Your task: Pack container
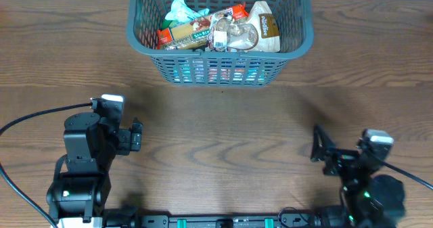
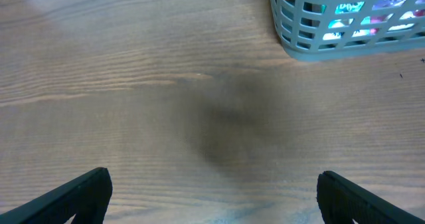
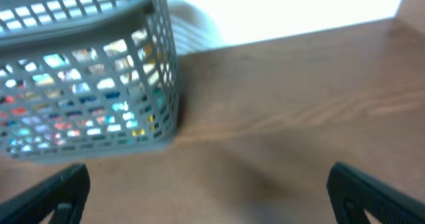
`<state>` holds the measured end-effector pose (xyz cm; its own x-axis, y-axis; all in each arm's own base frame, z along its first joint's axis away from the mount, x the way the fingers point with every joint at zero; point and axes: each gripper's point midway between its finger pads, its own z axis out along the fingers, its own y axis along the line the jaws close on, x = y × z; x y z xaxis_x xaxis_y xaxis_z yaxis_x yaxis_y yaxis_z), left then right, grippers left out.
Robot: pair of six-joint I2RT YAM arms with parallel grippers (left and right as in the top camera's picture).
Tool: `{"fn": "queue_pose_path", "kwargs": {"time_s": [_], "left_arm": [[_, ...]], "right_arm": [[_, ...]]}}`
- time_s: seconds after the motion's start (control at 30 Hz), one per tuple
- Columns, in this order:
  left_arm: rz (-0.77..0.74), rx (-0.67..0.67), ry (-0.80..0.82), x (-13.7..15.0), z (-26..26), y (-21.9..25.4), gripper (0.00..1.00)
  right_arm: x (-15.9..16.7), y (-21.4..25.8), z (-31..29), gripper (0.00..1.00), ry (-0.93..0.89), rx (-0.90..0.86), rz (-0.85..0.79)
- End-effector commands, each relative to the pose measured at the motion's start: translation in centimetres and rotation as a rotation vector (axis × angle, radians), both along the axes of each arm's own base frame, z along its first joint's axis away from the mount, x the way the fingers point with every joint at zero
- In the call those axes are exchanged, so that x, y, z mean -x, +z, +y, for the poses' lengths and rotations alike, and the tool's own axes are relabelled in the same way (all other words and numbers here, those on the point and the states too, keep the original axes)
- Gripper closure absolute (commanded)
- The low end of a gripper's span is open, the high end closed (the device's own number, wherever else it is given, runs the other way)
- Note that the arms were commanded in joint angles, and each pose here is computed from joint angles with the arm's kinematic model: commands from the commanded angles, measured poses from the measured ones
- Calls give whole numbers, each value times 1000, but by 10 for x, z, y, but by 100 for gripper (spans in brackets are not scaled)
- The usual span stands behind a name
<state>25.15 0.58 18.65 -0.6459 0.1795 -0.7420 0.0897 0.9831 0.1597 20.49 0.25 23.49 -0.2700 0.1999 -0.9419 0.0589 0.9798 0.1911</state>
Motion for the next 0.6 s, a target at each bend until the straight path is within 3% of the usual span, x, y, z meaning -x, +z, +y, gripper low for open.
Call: {"fn": "queue_pose_path", "kwargs": {"time_s": [0.0,0.3,0.57], "left_arm": [[-6,-20,-8,0,1,3,1],[-6,-20,-8,0,1,3,1],[-6,-20,-8,0,1,3,1]], "right_arm": [[-16,-27,7,1,28,2,-31],[-46,-29,-12,1,-125,-11,-335],[-44,-48,-14,1,-122,52,-312]]}}
